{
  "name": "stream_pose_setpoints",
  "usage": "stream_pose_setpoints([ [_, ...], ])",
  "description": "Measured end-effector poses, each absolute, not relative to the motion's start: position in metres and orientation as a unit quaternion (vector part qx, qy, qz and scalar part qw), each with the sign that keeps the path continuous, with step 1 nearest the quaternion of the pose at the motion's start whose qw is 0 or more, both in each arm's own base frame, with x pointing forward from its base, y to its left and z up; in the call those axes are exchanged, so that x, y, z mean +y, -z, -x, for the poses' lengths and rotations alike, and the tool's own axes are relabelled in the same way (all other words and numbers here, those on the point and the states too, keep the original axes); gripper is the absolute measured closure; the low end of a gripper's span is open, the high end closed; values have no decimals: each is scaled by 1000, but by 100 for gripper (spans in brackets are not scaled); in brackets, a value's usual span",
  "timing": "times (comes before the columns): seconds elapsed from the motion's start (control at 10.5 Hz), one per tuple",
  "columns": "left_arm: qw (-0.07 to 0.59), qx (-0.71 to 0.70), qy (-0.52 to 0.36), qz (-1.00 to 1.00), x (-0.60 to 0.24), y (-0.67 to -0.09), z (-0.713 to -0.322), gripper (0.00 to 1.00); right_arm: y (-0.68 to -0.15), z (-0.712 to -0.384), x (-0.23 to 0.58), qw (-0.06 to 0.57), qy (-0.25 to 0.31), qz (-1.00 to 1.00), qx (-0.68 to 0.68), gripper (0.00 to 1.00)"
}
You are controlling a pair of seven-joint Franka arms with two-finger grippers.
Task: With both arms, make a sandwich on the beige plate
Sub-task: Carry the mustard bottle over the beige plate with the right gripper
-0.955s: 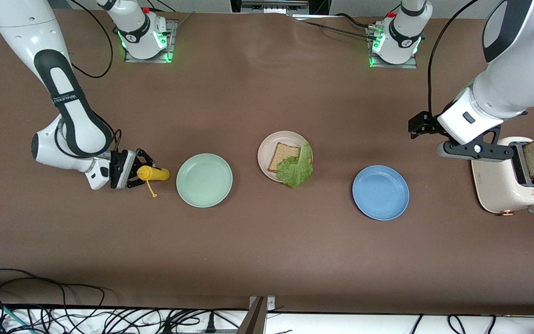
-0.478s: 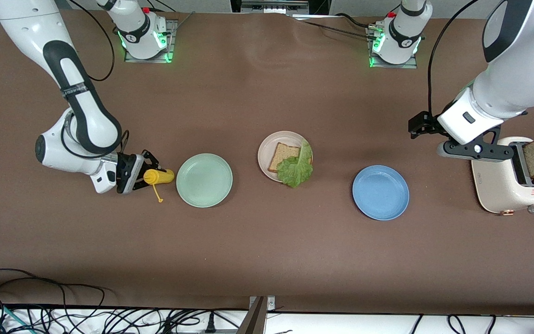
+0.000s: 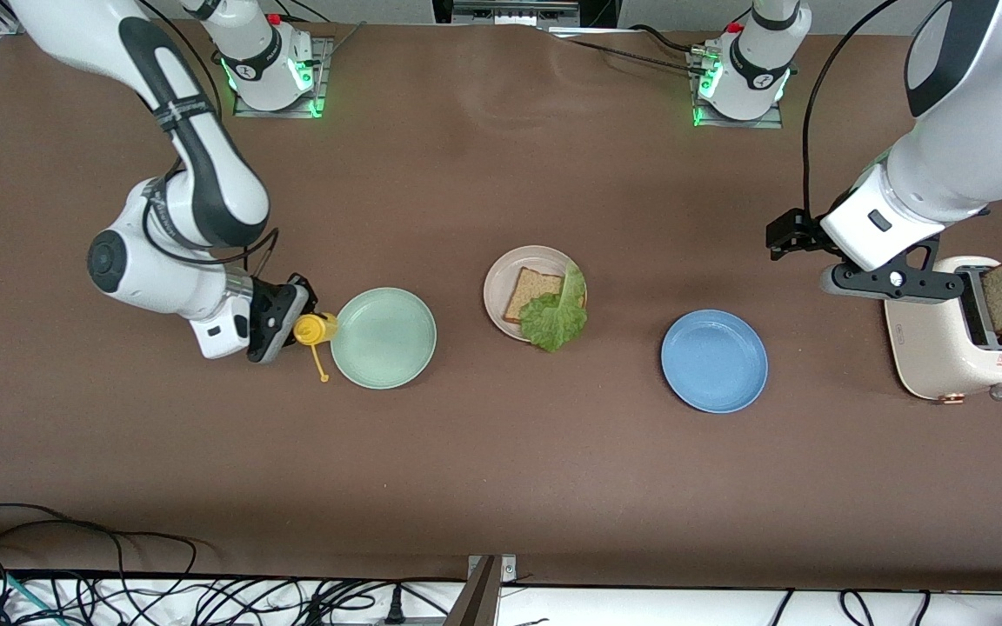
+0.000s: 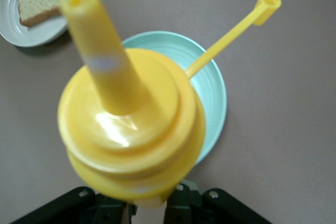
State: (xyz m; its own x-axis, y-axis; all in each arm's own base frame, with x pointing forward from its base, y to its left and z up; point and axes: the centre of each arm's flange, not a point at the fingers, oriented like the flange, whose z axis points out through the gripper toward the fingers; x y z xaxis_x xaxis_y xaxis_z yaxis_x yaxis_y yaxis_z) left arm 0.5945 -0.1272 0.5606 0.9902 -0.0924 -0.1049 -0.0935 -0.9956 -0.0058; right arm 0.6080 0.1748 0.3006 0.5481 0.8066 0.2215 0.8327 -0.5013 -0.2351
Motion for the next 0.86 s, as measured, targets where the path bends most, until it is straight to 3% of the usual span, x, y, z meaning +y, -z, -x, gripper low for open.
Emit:
stream_pose_setpoints([
  [0.29, 5, 46, -52, 998, -127, -561, -595, 0, -332, -599, 242, 116, 10, 893, -435, 77],
  [0.86, 6, 44, -53, 998, -124, -560, -595, 0, -332, -549, 356, 26, -32, 926, -375, 77],
])
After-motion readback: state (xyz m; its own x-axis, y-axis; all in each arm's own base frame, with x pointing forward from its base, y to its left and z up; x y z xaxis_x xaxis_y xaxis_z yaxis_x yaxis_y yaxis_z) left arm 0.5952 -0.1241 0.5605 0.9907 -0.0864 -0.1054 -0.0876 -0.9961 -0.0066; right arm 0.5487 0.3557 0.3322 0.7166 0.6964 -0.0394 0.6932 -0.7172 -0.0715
